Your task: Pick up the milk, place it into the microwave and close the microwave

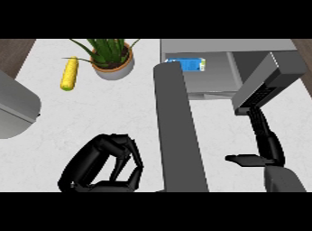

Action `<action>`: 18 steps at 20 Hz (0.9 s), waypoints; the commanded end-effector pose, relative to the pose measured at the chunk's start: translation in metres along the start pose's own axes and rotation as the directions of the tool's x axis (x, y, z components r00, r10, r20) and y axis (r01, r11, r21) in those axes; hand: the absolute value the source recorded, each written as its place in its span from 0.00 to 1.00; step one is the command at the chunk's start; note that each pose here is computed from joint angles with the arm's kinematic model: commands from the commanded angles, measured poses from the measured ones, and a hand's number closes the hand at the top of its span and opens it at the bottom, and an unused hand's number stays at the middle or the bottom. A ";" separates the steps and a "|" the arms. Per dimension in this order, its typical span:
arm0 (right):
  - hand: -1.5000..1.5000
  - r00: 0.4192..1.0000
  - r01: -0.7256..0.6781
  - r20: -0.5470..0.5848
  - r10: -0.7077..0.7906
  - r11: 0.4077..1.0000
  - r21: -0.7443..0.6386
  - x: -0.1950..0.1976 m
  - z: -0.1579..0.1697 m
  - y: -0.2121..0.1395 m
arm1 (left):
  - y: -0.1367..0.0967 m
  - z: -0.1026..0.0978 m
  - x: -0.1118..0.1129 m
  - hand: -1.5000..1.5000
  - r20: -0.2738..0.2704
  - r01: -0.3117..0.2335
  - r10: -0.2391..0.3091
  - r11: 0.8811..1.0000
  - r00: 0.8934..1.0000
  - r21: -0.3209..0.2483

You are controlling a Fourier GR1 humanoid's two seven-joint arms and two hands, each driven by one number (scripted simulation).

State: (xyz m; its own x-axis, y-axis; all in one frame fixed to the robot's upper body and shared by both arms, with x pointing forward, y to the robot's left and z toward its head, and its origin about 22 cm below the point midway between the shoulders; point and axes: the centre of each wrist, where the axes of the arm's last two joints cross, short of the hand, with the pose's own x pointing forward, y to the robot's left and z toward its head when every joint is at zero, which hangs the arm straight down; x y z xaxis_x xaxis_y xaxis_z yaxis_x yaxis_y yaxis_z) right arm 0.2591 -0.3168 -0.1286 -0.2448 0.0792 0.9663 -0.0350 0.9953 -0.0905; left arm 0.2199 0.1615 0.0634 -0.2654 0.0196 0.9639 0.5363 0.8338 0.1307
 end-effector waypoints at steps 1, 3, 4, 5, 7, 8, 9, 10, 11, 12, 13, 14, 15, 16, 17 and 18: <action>0.00 0.999 0.028 0.037 -0.028 0.999 0.022 0.003 0.037 -0.016 | -0.015 -0.034 -0.018 1.00 -0.044 0.022 -0.025 0.997 0.999 -0.073; 0.00 0.998 0.034 0.047 -0.035 0.999 0.018 0.007 0.049 -0.013 | -0.020 -0.043 -0.032 1.00 -0.070 0.061 -0.069 0.992 0.995 -0.113; 0.00 0.999 0.026 0.042 -0.026 1.000 0.004 0.012 0.044 -0.018 | -0.031 -0.048 -0.038 1.00 -0.081 0.067 -0.079 0.987 0.994 -0.146; 0.00 1.000 0.009 0.028 -0.010 0.999 0.035 0.021 0.054 -0.036 | -0.035 -0.043 -0.043 1.00 -0.102 0.057 -0.075 0.984 0.992 -0.168; 0.00 0.997 -0.023 0.079 0.021 1.000 0.017 0.026 0.050 -0.032 | -0.043 -0.051 -0.075 1.00 -0.123 0.083 -0.105 0.982 0.987 -0.172; 0.00 0.997 -0.013 0.078 0.008 0.998 0.066 0.036 0.044 -0.041 | -0.053 -0.054 -0.068 1.00 -0.130 0.101 -0.125 0.979 0.984 -0.178; 0.00 0.996 -0.019 0.093 0.013 0.998 0.064 0.046 0.050 -0.056 | -0.064 -0.042 -0.083 1.00 -0.142 0.098 -0.125 0.978 0.982 -0.185; 0.00 0.994 -0.043 0.101 0.034 0.995 0.088 0.044 0.065 -0.051 | -0.056 -0.043 -0.099 1.00 -0.161 0.114 -0.139 0.981 0.977 -0.156; 0.00 0.991 -0.046 0.127 0.038 0.997 0.059 0.047 0.064 -0.043 | -0.071 -0.053 -0.096 1.00 -0.152 0.131 -0.157 0.977 0.976 -0.169; 0.00 0.989 -0.036 0.143 0.023 0.995 0.089 0.059 0.048 -0.061 | -0.079 -0.056 -0.098 1.00 -0.144 0.153 -0.179 0.973 0.973 -0.175; 0.00 0.993 0.002 0.118 -0.016 0.994 0.114 0.050 0.066 -0.050 | -0.078 -0.058 -0.107 1.00 -0.142 0.176 -0.197 0.973 0.970 -0.146; 0.00 0.988 0.009 0.154 -0.029 0.992 0.125 0.063 0.053 -0.052 | -0.076 -0.059 -0.111 1.00 -0.117 0.190 -0.207 0.972 0.971 -0.140; 0.00 0.988 0.029 0.147 -0.049 0.991 0.133 0.061 0.054 -0.041 | -0.083 -0.050 -0.122 1.00 -0.079 0.204 -0.214 0.972 0.974 -0.121; 0.00 0.983 0.027 0.175 -0.052 0.990 0.140 0.074 0.042 -0.052 | -0.083 -0.056 -0.121 1.00 -0.100 0.187 -0.196 0.978 0.975 -0.090; 0.00 0.981 0.053 0.177 -0.081 0.986 0.161 0.075 0.049 -0.049 | -0.078 -0.055 -0.128 1.00 -0.080 0.175 -0.180 0.983 0.980 -0.061; 0.00 0.975 0.067 0.197 -0.098 0.985 0.161 0.079 0.043 -0.046 | -0.082 -0.063 -0.123 1.00 -0.070 0.177 -0.181 0.982 0.981 -0.062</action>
State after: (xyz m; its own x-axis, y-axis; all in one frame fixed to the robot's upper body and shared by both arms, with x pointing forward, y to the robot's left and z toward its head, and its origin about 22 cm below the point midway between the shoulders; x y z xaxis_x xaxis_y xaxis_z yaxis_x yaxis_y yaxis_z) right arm 0.1989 -0.3605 -0.0740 -0.3659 0.0774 0.9274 -0.1062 0.9866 -0.1242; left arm 0.2548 0.0645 -0.0382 -0.2808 -0.1558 0.9470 0.5647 0.7710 0.2943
